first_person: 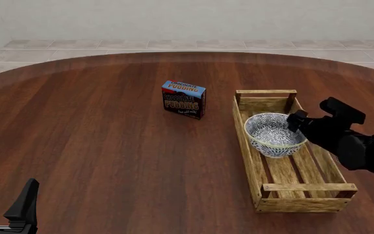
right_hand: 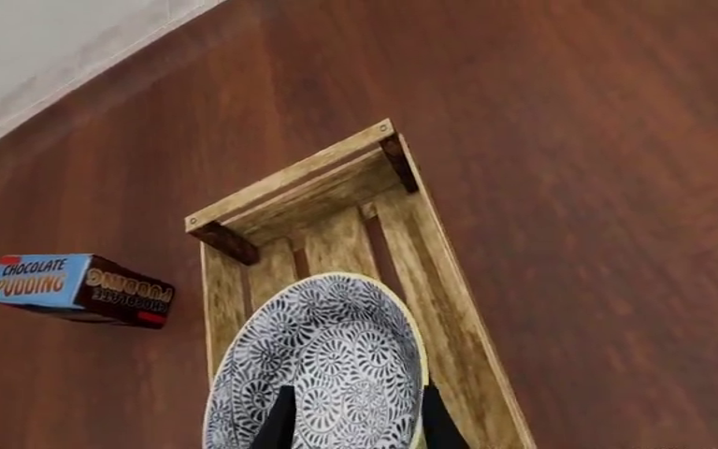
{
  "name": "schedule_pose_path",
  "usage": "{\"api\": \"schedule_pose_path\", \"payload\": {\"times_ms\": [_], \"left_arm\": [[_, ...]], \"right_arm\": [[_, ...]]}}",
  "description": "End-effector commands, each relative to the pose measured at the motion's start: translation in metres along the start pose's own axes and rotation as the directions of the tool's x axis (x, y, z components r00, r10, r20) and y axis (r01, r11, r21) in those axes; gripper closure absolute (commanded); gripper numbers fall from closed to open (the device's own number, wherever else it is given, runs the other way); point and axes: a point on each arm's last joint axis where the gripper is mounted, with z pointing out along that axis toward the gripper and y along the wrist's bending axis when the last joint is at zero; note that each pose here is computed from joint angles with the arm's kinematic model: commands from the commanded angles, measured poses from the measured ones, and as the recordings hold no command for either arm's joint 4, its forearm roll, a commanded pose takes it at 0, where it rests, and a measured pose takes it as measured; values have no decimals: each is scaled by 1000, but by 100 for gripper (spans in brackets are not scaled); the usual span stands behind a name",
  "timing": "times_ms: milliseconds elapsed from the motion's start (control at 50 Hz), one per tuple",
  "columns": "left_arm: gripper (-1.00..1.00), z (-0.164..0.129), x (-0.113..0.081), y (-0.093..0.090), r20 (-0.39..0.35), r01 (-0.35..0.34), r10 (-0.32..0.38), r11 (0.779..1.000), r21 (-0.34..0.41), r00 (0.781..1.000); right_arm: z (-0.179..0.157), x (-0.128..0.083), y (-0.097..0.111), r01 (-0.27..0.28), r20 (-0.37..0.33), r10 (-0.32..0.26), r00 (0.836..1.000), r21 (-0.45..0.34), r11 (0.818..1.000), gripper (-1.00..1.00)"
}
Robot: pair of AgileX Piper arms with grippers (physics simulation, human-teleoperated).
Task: Pick up the bowl on the left and put it in the tray.
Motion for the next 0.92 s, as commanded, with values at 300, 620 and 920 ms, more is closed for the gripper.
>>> {"api": "schedule_pose_path", "payload": {"times_ms": [300,620,920], "left_arm": [[-100,0,0,0,0,0,0,1000,0,1000],[-100,0,0,0,0,0,0,1000,0,1000],[-100,0,0,0,0,0,0,1000,0,1000]], "right_arm": [[-42,-17,4,48,89,-46,995,-23,999,-100],[-110,-32,21,140,180,-124,976,-81,987,-100],[-131,-39,30,181,211,-156,965,-104,978,-100]]}}
